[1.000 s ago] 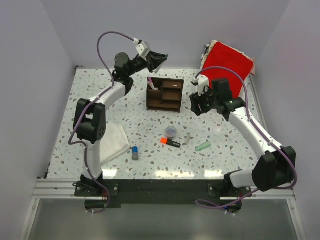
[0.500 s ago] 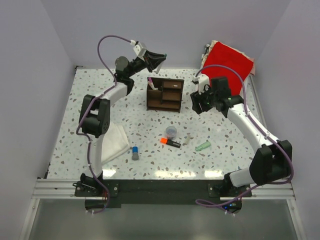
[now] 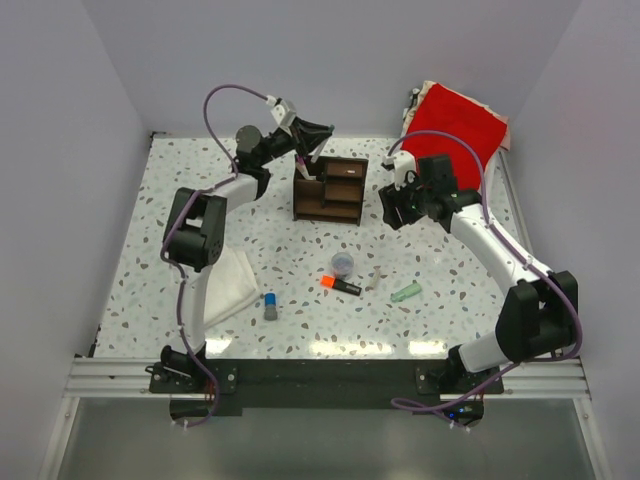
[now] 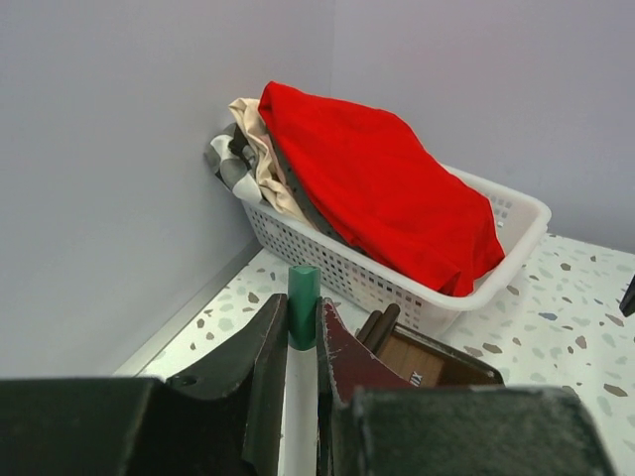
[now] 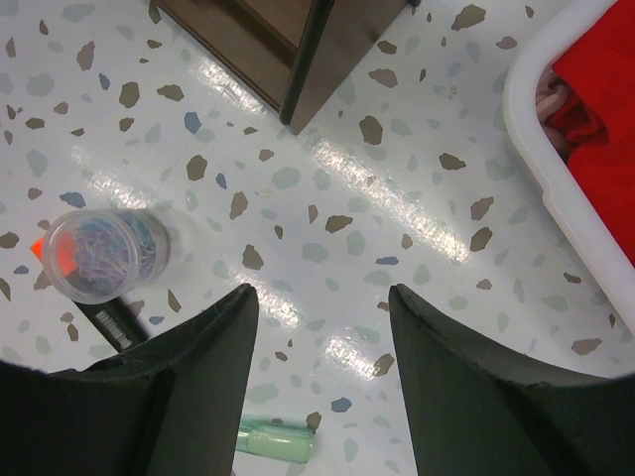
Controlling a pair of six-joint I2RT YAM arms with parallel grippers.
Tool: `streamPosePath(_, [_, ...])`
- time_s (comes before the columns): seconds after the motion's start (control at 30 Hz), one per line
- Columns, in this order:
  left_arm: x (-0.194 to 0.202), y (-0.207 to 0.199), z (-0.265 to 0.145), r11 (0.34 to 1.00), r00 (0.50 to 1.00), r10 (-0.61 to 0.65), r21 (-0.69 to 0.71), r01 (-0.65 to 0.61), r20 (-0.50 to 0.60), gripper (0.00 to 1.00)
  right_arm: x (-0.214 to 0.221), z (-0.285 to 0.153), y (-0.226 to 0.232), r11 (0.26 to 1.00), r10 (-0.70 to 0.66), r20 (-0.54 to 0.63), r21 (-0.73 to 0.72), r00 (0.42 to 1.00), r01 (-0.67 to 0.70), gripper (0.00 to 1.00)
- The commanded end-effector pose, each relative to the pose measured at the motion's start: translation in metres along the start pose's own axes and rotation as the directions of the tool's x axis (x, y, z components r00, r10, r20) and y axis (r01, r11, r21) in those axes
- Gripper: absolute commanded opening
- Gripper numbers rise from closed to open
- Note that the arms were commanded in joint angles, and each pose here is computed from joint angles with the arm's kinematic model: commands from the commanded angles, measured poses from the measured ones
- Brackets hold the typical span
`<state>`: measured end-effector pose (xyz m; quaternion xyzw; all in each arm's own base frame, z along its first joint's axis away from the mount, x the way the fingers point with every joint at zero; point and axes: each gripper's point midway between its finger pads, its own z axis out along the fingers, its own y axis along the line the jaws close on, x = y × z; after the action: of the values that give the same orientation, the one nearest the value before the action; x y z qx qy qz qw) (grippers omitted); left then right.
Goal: Sort the stationery into containers
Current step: Place the pen in the storage box, then pick up the stationery from the center of the board.
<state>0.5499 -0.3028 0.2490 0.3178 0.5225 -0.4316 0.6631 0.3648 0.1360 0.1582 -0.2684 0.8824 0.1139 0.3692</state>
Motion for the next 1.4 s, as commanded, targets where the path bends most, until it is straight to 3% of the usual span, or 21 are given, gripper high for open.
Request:
streamPosePath(0.0, [0.001, 0.005, -0.006, 0.998, 0.998, 0.062, 0.002, -0.062, 0.019, 0.00, -0.021, -0.003, -0.006, 1.000, -0.006, 0.060, 0.021, 0.998, 0.005, 0.59])
streamPosePath(0.37, [0.020, -0.009, -0.021, 0.999, 0.999, 0.027, 0.035, -0.027, -0.017, 0.00, -0.019, 0.006, -0.005, 1.000, 0.006, 0.053, 0.007, 0.999, -0.006, 0.59])
streamPosePath(0.43, [0.017, -0.013, -0.024, 0.999, 0.999, 0.033, 0.043, -0.032, -0.015, 0.05, -0.019, 0.006, -0.005, 1.000, 0.008, 0.055, 0.006, 0.998, -0.008, 0.59])
streamPosePath(0.47, [0.020, -0.015, -0.026, 0.999, 0.999, 0.026, 0.044, -0.025, -0.020, 0.10, -0.020, 0.007, -0.004, 1.000, 0.008, 0.055, 0.004, 0.998, -0.009, 0.60])
streamPosePath(0.5, [0.019, -0.016, -0.027, 0.998, 0.999, 0.031, 0.046, -0.030, -0.018, 0.30, -0.020, 0.006, -0.004, 1.000, 0.008, 0.055, 0.002, 0.998, -0.009, 0.60])
streamPosePath(0.53, [0.016, -0.017, -0.028, 0.998, 0.999, 0.033, 0.047, -0.032, -0.018, 0.39, -0.020, 0.006, -0.005, 1.000, 0.009, 0.057, 0.004, 0.998, -0.009, 0.60])
streamPosePath(0.6, [0.016, -0.021, -0.030, 0.997, 0.999, 0.050, 0.063, -0.048, -0.021, 0.53, -0.022, 0.004, -0.004, 1.000, 0.007, 0.061, 0.002, 0.998, -0.007, 0.60])
streamPosePath(0.7, [0.003, -0.025, -0.030, 0.993, 0.996, 0.091, 0.073, -0.090, -0.008, 0.66, -0.022, 0.002, -0.003, 1.000, 0.006, 0.067, 0.002, 0.998, -0.006, 0.60])
streamPosePath(0.97, [-0.059, -0.044, -0.032, 0.979, 0.982, 0.186, 0.076, -0.188, 0.034, 0.76, -0.026, -0.010, 0.003, 1.000, -0.009, 0.100, -0.019, 0.995, 0.011, 0.62])
streamPosePath(1.07, [-0.094, -0.054, -0.037, 0.975, 0.976, 0.215, 0.053, -0.216, 0.030, 0.86, -0.014, -0.017, 0.014, 0.995, -0.063, 0.070, -0.072, 0.996, 0.068, 0.64])
streamPosePath(1.17, [-0.113, -0.069, -0.050, 0.980, 0.980, 0.196, 0.031, -0.195, -0.029, 0.91, 0.000, -0.021, 0.021, 0.989, -0.100, 0.035, -0.109, 0.994, 0.104, 0.66])
streamPosePath(1.2, [-0.122, -0.075, -0.058, 0.987, 0.985, 0.159, -0.004, -0.160, -0.070, 1.00, 0.004, -0.022, 0.021, 0.988, -0.102, 0.025, -0.111, 0.994, 0.105, 0.67])
streamPosePath(1.37, [-0.092, -0.101, -0.102, 0.994, 0.970, 0.001, -0.110, -0.029, -0.243, 1.00, 0.036, -0.029, 0.033, 0.974, -0.153, -0.069, -0.181, 0.986, 0.138, 0.70])
